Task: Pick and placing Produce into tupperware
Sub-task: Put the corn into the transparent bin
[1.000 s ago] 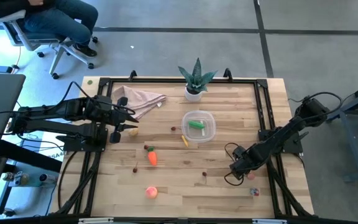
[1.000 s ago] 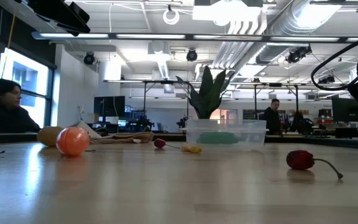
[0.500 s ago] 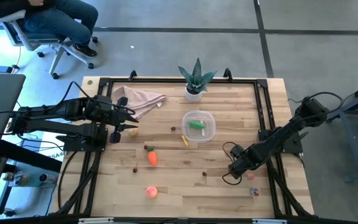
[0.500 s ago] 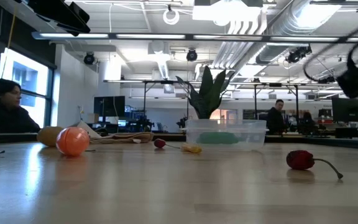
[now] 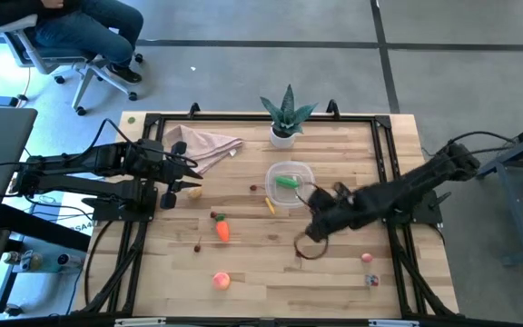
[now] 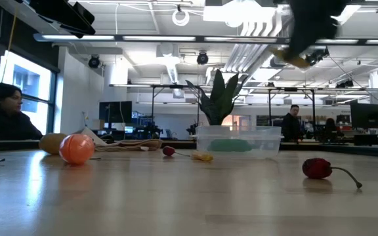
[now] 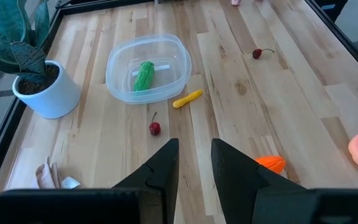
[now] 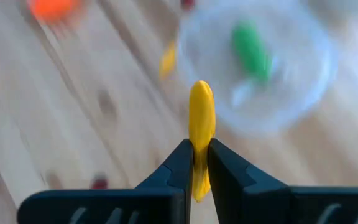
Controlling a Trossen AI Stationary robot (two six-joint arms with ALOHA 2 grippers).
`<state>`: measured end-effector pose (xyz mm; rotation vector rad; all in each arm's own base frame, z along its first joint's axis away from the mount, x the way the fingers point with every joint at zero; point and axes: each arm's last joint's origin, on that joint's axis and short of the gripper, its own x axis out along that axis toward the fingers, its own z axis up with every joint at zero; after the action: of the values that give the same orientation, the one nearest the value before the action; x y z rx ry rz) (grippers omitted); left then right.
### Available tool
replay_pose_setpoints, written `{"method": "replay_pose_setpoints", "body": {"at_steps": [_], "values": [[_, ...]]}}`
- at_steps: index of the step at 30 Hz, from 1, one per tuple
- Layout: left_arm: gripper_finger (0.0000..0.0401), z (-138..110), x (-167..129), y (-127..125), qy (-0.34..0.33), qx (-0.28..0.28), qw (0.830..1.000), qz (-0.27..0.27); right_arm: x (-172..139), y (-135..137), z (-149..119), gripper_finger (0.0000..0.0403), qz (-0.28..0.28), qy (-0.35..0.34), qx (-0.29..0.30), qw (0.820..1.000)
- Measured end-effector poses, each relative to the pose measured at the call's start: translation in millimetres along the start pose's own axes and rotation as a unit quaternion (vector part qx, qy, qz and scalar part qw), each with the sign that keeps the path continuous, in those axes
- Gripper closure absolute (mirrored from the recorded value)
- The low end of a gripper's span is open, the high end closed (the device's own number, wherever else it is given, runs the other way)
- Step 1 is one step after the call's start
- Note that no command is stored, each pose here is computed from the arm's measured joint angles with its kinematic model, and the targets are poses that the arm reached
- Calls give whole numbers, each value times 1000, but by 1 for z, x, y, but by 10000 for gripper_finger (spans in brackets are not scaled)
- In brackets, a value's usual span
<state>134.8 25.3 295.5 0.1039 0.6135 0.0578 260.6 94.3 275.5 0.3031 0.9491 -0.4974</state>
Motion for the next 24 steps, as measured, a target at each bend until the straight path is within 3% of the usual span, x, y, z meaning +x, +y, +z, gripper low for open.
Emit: {"method": "replay_pose_setpoints", "body": {"at_steps": [6,10,18,24], "values": [[318,0,0,0,0,0,1000,0,-4,-25,65,373,3,-65,-55,996],[318,0,0,0,0,0,1000,0,26,-51,88,373,-4,-29,-74,997],[318,0,0,0,0,0,1000,0,133,-77,90,373,0,140,-85,986],[318,0,0,0,0,0,1000,0,156,-83,88,373,-27,160,-86,983]]}}
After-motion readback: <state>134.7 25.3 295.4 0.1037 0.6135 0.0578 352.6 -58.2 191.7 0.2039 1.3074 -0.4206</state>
